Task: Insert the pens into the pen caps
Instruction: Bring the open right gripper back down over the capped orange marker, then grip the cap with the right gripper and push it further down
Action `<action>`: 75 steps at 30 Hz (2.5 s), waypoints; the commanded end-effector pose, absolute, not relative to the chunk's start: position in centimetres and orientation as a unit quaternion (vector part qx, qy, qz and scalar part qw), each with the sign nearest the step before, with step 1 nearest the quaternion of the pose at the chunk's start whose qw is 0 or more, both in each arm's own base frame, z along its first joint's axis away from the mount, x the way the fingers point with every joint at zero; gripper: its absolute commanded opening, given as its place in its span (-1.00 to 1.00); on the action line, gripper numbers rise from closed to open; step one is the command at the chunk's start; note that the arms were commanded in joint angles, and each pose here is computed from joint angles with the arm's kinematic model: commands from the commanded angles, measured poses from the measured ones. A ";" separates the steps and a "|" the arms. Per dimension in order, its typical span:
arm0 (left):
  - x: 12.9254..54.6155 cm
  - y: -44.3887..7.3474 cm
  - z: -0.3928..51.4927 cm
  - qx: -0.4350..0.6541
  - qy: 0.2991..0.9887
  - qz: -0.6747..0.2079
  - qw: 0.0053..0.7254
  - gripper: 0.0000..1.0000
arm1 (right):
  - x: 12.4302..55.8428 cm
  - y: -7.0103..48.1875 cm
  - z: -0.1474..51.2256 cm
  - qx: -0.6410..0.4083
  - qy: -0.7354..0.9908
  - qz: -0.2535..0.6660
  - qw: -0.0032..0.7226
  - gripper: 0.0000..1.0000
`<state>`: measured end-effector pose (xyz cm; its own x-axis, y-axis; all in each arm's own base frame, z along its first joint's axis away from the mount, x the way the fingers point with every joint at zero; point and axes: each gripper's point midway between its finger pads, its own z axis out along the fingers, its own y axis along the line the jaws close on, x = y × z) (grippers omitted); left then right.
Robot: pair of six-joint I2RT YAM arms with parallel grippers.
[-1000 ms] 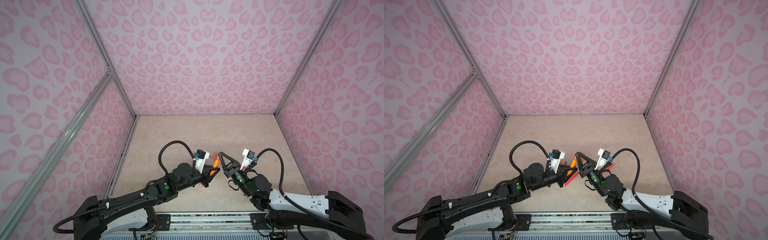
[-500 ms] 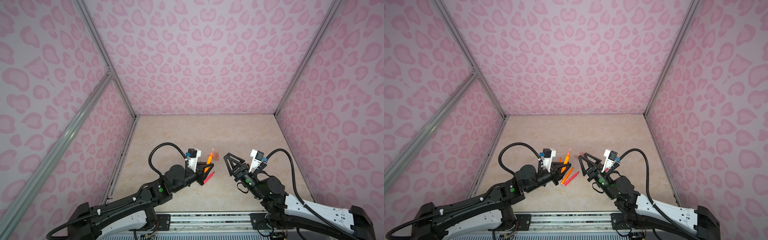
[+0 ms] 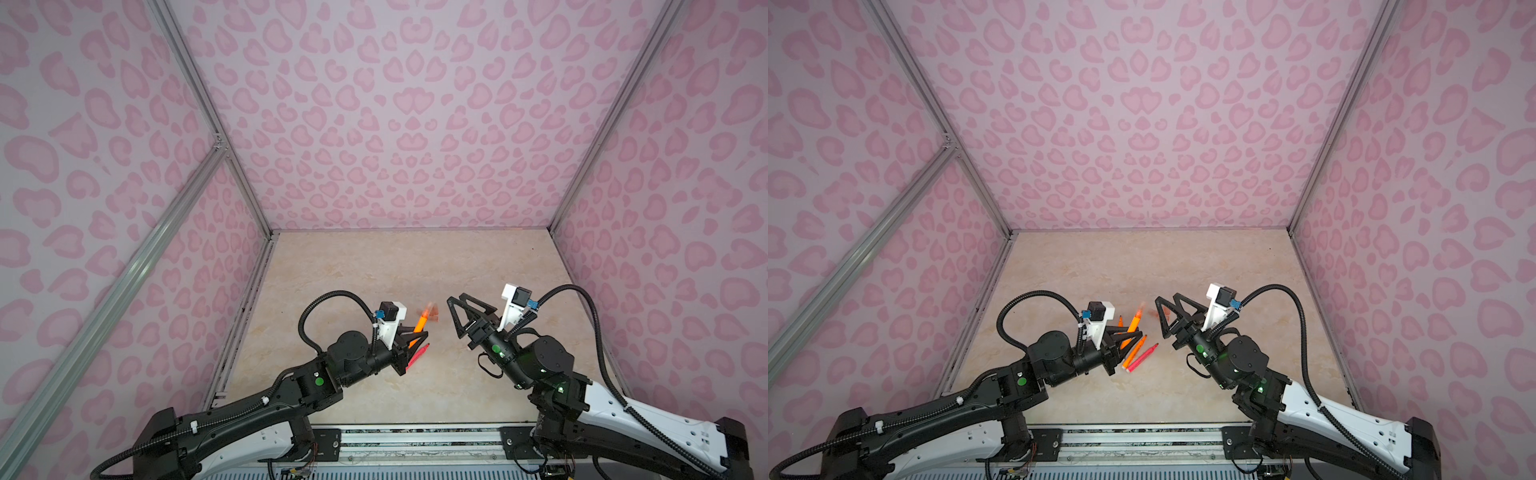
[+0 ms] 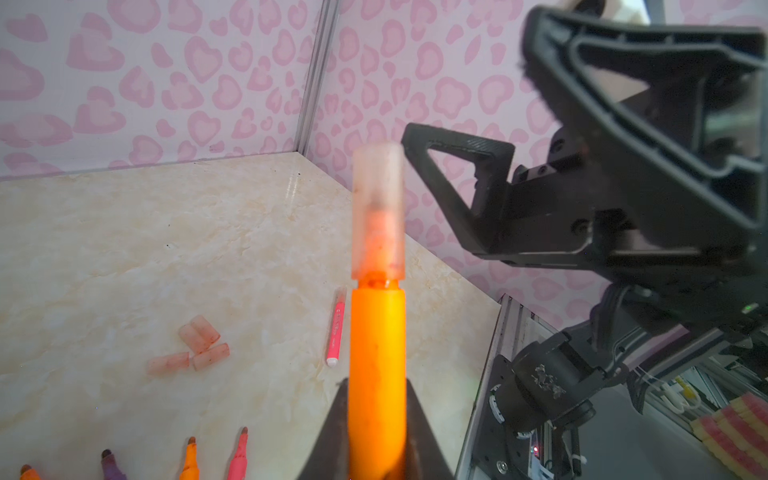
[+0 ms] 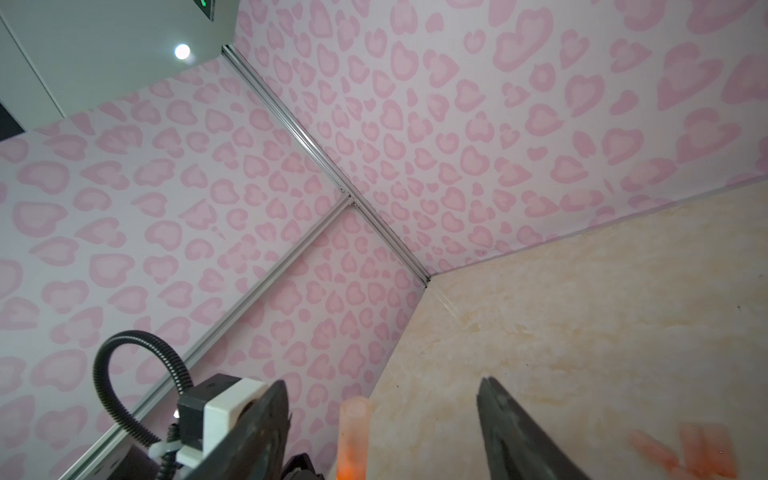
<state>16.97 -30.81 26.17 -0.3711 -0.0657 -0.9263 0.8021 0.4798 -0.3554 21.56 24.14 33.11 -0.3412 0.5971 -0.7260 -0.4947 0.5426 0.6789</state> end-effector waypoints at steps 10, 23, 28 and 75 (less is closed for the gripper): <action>16.0 -32.4 26.4 0.307 0.682 -0.444 0.493 -0.94 | 22.4 26.7 33.3 0.018 0.682 0.474 0.556 -0.08; 16.1 -33.0 26.6 0.316 0.682 -0.438 0.492 -0.94 | 22.5 29.0 31.9 -0.004 0.707 0.476 0.523 -0.73; 17.1 -33.1 27.8 0.307 0.681 -0.421 0.515 -0.93 | 22.1 30.0 30.6 -0.015 0.715 0.486 0.502 -0.93; 25.6 -30.7 38.0 0.221 0.665 -0.340 0.627 -0.95 | 21.2 31.2 24.4 0.041 0.789 0.407 0.459 -1.00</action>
